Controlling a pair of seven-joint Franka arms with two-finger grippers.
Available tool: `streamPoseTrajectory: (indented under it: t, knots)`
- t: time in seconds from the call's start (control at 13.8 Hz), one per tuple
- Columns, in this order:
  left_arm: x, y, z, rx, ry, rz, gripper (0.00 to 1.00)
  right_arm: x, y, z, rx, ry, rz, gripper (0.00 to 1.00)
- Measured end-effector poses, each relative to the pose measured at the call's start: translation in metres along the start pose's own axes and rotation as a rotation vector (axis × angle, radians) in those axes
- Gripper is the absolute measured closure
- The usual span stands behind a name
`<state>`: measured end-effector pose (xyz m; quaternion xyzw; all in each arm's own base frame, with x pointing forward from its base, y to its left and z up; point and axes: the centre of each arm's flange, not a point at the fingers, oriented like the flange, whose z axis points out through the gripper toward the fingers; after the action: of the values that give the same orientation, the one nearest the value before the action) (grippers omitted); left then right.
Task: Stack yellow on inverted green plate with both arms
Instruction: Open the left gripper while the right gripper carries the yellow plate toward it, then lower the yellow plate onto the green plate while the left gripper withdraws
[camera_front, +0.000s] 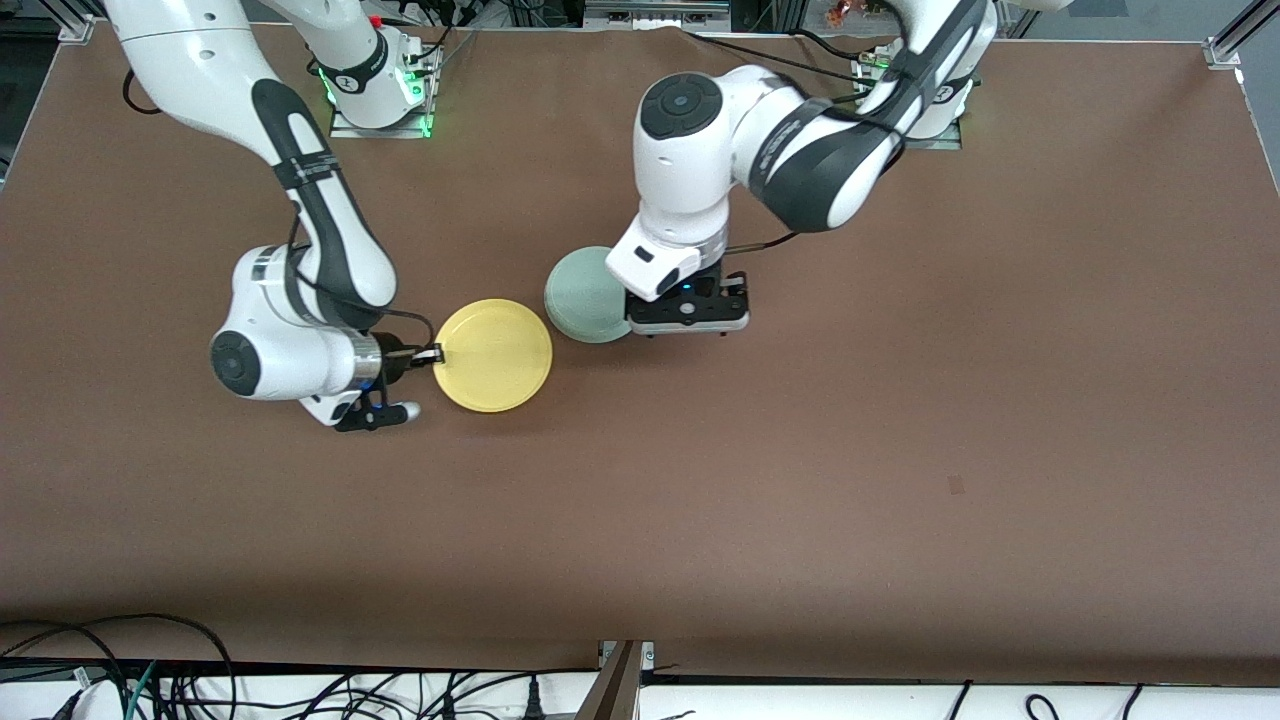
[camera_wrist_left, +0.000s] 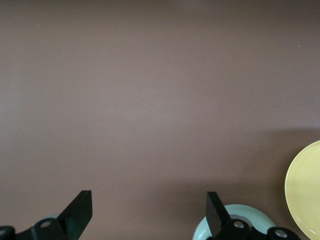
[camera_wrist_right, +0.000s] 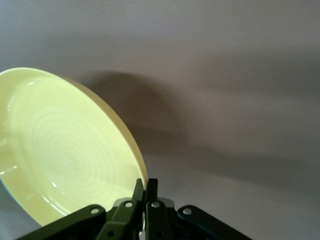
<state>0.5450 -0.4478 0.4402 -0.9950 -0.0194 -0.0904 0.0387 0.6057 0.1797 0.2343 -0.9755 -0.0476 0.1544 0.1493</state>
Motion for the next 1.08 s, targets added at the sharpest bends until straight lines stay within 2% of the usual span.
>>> streamPoseTrajectory:
  t: [0.14,0.29,0.43,0.65,0.87,1.08]
  knots:
    - [0.006,-0.025,-0.025,0.037,-0.019,0.059,0.00,-0.010,-0.030,0.006,0.009,0.010,0.010,0.97]
    - [0.020,-0.059,-0.051,0.019,-0.053,0.077,0.00,-0.024,-0.049,0.016,0.010,0.042,0.003,0.97]
    - [0.044,-0.111,-0.074,-0.006,-0.070,0.088,0.00,-0.040,-0.058,0.028,0.006,0.061,0.001,0.97]
    - [0.071,-0.199,-0.106,0.011,-0.107,0.137,0.00,-0.062,-0.078,0.040,0.006,0.068,0.039,0.97]
    - [0.080,-0.268,-0.143,-0.018,-0.166,0.171,0.00,-0.082,-0.108,0.053,0.011,0.062,0.091,0.97]
    - [0.078,-0.319,-0.174,-0.015,-0.204,0.195,0.00,-0.094,-0.109,0.073,0.003,0.078,0.104,0.97]
